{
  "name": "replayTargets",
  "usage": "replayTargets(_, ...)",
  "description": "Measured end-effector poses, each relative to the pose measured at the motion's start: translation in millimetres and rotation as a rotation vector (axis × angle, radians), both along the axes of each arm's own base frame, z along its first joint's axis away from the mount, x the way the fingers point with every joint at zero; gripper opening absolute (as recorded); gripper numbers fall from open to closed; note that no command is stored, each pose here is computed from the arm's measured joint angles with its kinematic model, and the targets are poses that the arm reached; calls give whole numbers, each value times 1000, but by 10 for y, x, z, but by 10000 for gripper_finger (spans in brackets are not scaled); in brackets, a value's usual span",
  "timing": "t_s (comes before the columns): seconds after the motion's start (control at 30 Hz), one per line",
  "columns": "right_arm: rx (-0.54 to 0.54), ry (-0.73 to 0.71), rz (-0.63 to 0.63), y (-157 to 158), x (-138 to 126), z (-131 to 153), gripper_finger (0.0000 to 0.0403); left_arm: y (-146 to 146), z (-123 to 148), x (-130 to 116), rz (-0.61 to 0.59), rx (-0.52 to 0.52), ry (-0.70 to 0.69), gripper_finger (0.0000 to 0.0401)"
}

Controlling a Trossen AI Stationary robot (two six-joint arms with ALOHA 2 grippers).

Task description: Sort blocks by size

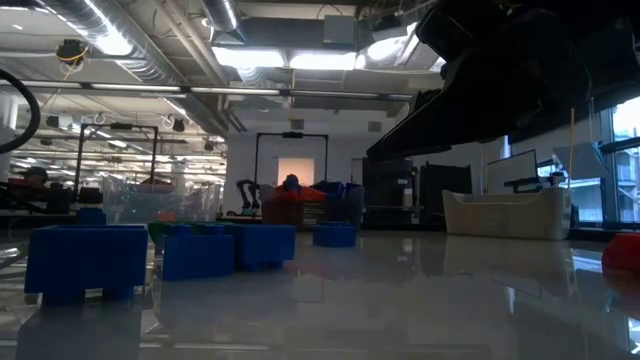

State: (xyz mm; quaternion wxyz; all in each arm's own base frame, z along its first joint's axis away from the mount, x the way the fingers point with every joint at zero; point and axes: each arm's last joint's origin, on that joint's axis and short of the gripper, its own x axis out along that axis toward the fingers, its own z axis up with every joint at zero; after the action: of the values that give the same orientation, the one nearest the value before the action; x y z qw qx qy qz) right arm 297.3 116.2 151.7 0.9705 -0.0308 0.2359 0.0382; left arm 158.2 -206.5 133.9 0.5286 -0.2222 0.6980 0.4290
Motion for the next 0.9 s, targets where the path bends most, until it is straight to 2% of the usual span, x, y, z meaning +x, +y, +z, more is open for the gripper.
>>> replayTargets(0.2, 0, 0, 0, 0, 0, 0, 248, 3, 66, 28, -147, -40, -9, 92)
replayTargets(0.43, -9, -1, 4, 0, 0, 0, 248, 119, 384, 175, -366, -62, 34, 82)
replayTargets(0.67, -11, -7, 29, 5, -12, 40, 248, 407, 753, 528, -510, -78, -192, 81)
replayTargets(0.9, -5, -39, 58, -28, -105, 294, 248, 935, 1076, 850, -600, 56, -447, 84)
